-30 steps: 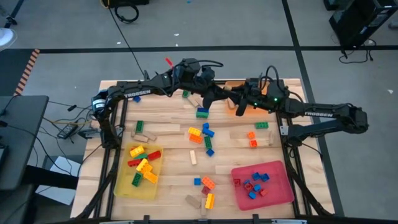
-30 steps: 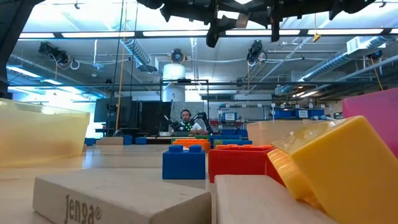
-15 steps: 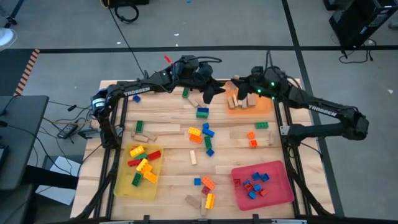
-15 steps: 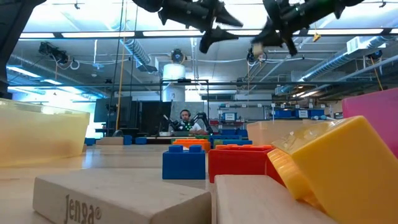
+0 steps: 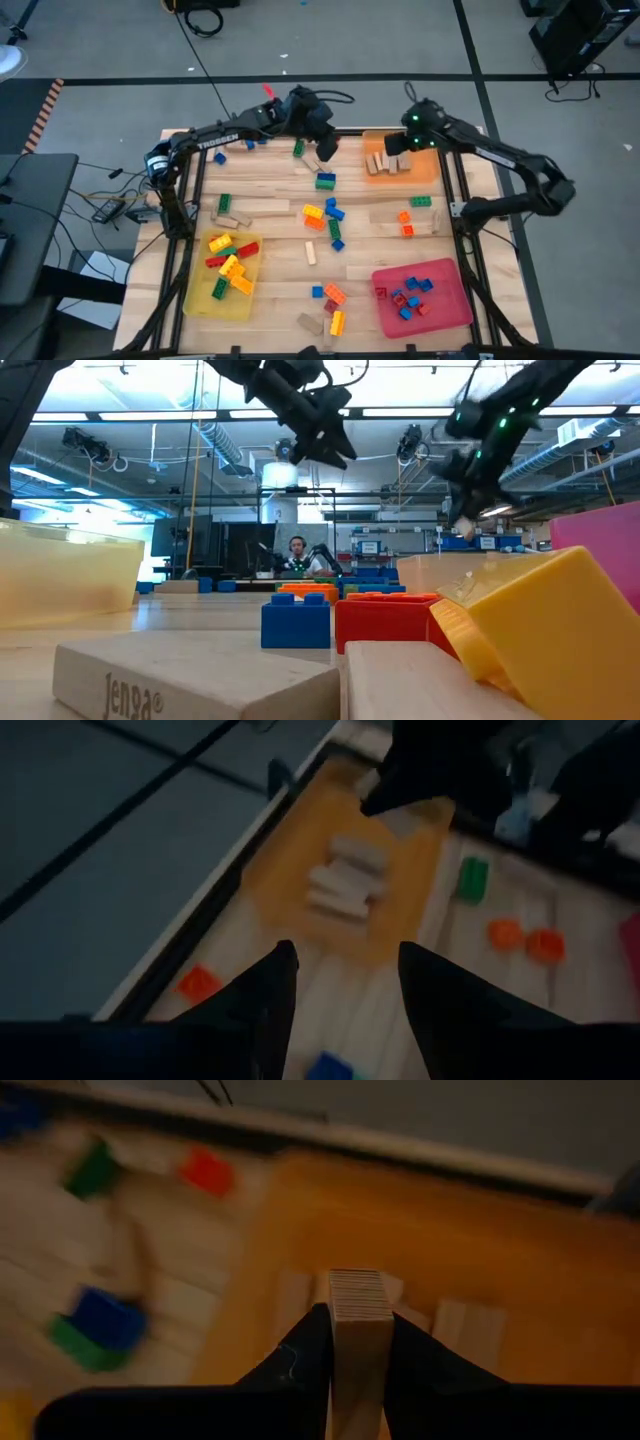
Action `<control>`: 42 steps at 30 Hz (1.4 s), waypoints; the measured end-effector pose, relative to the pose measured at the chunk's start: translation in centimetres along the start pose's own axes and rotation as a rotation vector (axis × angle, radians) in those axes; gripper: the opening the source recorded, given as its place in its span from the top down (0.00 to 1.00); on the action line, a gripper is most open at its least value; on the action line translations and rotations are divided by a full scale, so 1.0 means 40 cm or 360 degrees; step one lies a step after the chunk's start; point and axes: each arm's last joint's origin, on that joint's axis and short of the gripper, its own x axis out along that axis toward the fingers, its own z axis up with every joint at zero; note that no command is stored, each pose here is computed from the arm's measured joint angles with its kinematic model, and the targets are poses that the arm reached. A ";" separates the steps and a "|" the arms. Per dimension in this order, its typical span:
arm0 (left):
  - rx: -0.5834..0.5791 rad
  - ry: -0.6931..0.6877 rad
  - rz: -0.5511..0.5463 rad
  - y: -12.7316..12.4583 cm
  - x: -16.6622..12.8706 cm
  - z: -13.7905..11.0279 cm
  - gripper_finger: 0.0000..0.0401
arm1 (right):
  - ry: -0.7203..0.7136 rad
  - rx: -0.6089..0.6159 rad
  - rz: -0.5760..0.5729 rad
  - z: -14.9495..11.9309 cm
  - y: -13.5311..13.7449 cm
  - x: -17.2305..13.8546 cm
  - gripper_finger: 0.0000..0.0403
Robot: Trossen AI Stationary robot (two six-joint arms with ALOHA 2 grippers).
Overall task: Sort blocks by size
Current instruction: Put the brown block into the orange bin
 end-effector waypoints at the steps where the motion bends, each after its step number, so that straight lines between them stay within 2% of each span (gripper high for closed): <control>1: -0.0003 0.0037 0.0011 -0.002 0.000 -0.006 0.54 | 0.0046 0.0010 -0.0019 0.001 -0.006 0.021 0.83; 6: -0.0017 0.0196 0.0023 -0.025 0.000 -0.032 0.56 | 0.0297 0.0074 -0.0140 -0.011 -0.043 0.114 0.83; 11: 0.0063 0.0176 0.0075 -0.081 -0.009 -0.036 0.60 | 0.0433 0.0107 -0.0187 -0.023 -0.063 0.167 0.82; 13: 0.0090 0.0141 0.0123 -0.102 -0.024 -0.039 0.62 | 0.0457 0.0099 -0.0176 -0.026 -0.064 0.175 0.77; 17: 0.0107 0.0121 0.0134 -0.129 -0.052 -0.057 0.65 | 0.0450 0.0065 -0.0164 -0.024 -0.063 0.171 0.58; 20: 0.0095 0.0119 0.0111 -0.154 -0.070 -0.071 0.66 | 0.0395 0.0031 -0.0135 -0.017 -0.059 0.145 0.48; 24: 0.0104 0.0117 0.0154 -0.202 -0.092 -0.089 0.66 | 0.0314 -0.0002 -0.0092 -0.011 -0.052 0.085 0.40; 28: 0.0177 0.0114 0.0227 -0.278 -0.113 -0.112 0.66 | 0.0226 -0.0052 -0.0042 -0.015 -0.041 0.008 0.39; 34: 0.0175 0.0128 0.0122 -0.372 -0.136 -0.145 0.66 | 0.0054 -0.0140 0.0076 -0.038 -0.019 -0.109 0.41; 42: 0.0386 0.0373 0.0002 -0.458 -0.178 -0.218 0.66 | -0.0041 -0.0218 0.0194 -0.085 -0.004 -0.210 0.41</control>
